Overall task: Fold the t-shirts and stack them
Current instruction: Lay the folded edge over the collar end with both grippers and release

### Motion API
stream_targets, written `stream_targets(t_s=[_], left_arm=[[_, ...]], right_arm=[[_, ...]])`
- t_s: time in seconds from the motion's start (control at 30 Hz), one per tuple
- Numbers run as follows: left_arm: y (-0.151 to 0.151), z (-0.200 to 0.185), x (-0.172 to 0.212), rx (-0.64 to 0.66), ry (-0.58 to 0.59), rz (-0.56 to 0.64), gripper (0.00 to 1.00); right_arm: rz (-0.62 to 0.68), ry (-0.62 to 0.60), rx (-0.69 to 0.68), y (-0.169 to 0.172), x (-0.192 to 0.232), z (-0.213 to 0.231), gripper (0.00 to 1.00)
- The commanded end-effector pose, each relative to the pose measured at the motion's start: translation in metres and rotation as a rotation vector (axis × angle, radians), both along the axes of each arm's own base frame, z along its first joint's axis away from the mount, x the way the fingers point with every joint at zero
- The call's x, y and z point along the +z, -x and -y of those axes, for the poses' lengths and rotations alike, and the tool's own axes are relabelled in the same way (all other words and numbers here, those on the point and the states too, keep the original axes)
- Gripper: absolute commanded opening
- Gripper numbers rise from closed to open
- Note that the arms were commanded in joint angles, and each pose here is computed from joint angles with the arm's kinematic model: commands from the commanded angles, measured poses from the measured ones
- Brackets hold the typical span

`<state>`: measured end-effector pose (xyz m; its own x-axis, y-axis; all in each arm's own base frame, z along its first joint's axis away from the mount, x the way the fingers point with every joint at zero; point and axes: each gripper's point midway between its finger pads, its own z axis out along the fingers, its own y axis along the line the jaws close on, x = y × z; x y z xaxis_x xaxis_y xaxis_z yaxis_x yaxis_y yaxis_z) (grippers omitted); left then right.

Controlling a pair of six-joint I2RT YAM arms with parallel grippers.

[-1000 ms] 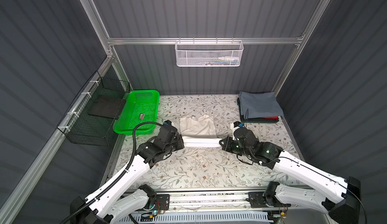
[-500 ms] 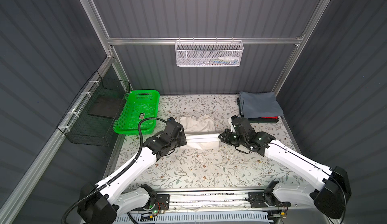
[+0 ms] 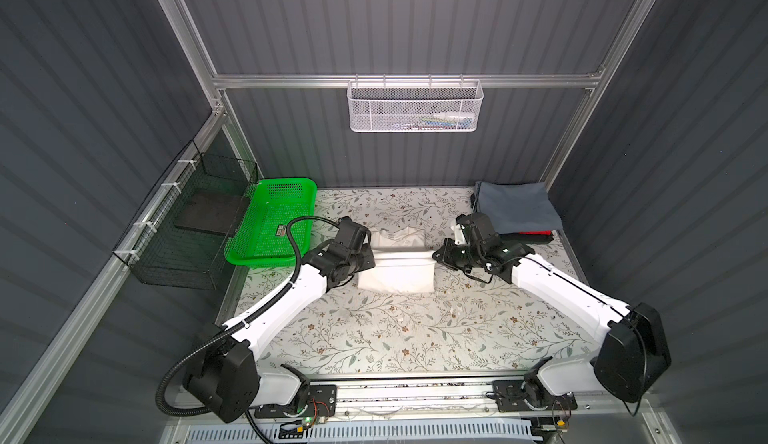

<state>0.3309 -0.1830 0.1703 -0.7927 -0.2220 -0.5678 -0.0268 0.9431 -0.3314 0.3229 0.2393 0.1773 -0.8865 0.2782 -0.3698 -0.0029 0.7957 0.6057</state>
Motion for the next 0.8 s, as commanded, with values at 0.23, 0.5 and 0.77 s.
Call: stream_targets(t_s=[0.23,0.5,0.77], left_arm=[[-0.027,-0.002,-0.010,0.003,-0.013,-0.012,0.00],[-0.046,-0.007,-0.036,0.026,-0.052,-0.039,0.00],[-0.067,-0.004,-0.057,0.026,-0.080,-0.073,0.00]], right_arm=[[-0.007,-0.020,0.019,-0.029,-0.008,-0.005,0.00],[-0.069,-0.021,0.002,-0.052,-0.041,-0.002,0.00],[-0.130,-0.070,0.001,-0.072,-0.063,-0.007,0.00]])
